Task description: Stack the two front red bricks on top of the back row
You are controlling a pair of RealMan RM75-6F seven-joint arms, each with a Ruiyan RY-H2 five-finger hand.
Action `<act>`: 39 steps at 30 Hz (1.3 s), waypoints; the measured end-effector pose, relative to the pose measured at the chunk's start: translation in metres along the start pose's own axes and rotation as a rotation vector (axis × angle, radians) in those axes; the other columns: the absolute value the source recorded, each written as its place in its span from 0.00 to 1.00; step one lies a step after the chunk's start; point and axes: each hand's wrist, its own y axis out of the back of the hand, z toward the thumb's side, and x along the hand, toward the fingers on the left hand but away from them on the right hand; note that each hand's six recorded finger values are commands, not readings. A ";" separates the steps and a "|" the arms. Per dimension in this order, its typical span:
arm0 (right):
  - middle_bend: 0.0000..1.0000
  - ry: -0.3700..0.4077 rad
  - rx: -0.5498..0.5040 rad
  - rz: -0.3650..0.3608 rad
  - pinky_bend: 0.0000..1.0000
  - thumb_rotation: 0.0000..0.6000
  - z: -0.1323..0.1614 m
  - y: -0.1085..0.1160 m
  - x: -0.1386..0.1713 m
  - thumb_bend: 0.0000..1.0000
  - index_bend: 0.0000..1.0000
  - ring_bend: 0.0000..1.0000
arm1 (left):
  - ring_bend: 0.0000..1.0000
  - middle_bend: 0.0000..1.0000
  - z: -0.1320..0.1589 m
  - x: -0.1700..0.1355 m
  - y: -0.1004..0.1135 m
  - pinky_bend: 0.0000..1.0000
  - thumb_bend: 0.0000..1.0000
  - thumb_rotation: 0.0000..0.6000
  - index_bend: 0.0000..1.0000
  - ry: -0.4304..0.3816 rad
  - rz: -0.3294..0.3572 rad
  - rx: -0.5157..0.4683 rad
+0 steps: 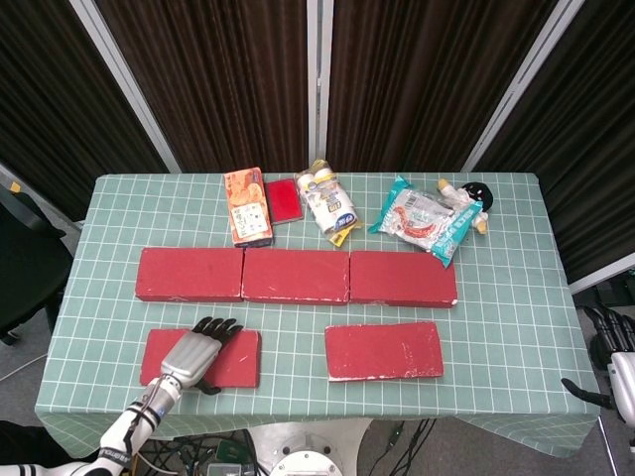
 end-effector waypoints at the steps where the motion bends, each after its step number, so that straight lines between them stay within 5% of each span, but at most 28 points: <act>1: 0.00 0.000 0.000 0.000 0.00 1.00 0.000 0.000 0.000 0.00 0.00 0.00 | 0.00 0.03 0.000 0.000 0.000 0.00 0.00 1.00 0.03 0.002 0.000 0.001; 10: 0.00 -0.001 -0.002 0.006 0.00 1.00 0.000 -0.003 -0.001 0.00 0.00 0.00 | 0.00 0.18 -0.001 0.001 -0.002 0.00 0.00 1.00 0.03 0.015 -0.022 0.025; 24: 0.00 -0.007 -0.005 -0.002 0.00 1.00 -0.002 0.000 0.000 0.00 0.00 0.00 | 0.00 0.21 0.010 -0.009 0.014 0.00 0.12 1.00 0.08 -0.006 0.046 0.058; 39: 0.00 -0.009 0.002 -0.011 0.00 1.00 0.001 0.004 0.000 0.00 0.00 0.00 | 0.00 0.22 0.008 0.030 0.088 0.00 0.12 1.00 0.08 -0.016 0.153 0.103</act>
